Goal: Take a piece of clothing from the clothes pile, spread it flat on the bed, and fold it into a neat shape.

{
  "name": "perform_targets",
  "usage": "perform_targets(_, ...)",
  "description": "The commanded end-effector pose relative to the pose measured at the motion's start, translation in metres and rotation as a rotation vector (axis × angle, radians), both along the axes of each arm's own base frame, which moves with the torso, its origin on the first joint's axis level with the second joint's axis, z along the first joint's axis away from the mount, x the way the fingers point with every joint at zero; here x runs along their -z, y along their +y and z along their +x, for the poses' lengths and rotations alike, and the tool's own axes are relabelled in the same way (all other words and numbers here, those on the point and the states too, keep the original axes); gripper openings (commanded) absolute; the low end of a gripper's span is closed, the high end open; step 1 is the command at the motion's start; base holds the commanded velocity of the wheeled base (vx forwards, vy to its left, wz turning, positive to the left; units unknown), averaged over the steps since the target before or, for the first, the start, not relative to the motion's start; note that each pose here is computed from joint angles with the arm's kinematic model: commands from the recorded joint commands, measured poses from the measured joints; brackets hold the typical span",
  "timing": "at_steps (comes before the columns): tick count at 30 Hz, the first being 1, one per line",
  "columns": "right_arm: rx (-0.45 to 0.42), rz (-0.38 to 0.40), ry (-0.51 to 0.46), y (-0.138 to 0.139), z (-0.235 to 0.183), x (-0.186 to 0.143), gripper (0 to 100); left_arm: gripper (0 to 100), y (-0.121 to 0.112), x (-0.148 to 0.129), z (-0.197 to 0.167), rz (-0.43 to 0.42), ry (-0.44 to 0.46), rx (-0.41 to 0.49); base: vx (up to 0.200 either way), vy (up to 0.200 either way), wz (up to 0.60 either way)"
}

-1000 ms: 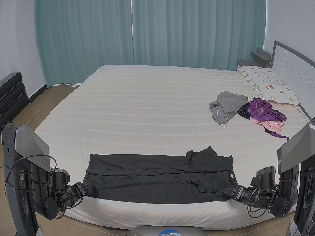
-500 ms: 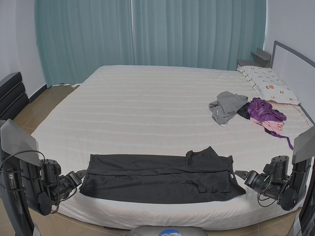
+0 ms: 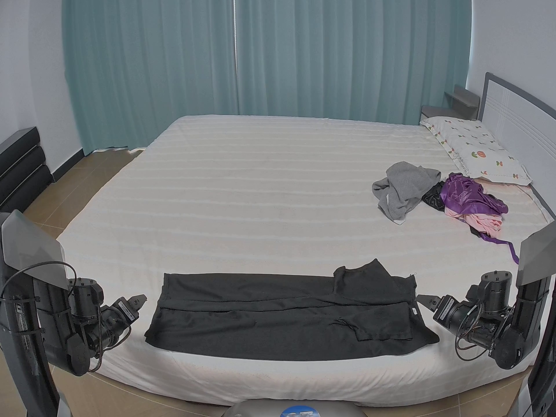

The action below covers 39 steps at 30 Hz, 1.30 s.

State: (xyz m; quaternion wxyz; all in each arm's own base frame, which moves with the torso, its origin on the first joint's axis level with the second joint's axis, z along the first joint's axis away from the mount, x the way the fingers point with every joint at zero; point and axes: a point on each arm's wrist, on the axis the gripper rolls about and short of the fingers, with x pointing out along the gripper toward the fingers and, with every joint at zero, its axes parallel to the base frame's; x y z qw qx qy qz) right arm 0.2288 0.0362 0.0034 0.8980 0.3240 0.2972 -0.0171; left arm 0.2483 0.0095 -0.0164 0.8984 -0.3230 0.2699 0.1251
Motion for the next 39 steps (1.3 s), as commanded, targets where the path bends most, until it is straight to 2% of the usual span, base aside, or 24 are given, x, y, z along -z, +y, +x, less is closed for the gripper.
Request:
perform_targets(1, -0.001, -0.001, 0.022, 0.001, 0.001, 0.006, 100, 100, 0.0, 0.001, 0.001, 0.0, 0.003, -0.002, 0.0, 0.0, 0.0)
perform_targets(7, 0.001, 0.0, 0.034, 0.001, 0.002, 0.01, 100, 100, 0.001, 0.001, 0.003, -0.004, -0.007, -0.011, 0.0, 0.0, 0.0)
perform_targets(12, 0.001, 0.001, 0.036, 0.001, 0.002, 0.01, 100, 100, 0.001, -0.002, 0.006, -0.099, -0.032, -0.064, 0.08, 0.0, 0.0)
perform_targets(16, -0.001, 0.001, 0.041, 0.001, 0.001, 0.011, 100, 100, -0.001, -0.002, 0.006, -0.105, -0.032, -0.04, 0.2, 0.0, 0.0)
perform_targets(20, -0.004, 0.001, 0.063, 0.002, 0.002, 0.016, 100, 100, -0.003, -0.006, 0.016, -0.117, -0.076, -0.016, 0.0, 0.0, 0.0)
perform_targets(29, 0.001, 0.024, 0.077, 0.003, 0.005, 0.021, 100, 100, -0.02, 0.0, 0.057, -0.162, -0.156, 0.141, 0.0, 0.0, 0.0)
perform_targets(34, -0.011, 0.026, 0.074, 0.005, 0.006, 0.022, 100, 100, -0.033, 0.021, 0.084, -0.071, -0.108, 0.25, 0.0, 0.0, 0.0)
perform_targets(39, -0.01, 0.026, 0.071, 0.005, 0.007, 0.022, 100, 100, -0.04, 0.029, 0.104, -0.058, -0.087, 0.273, 0.0, 0.0, 0.0)
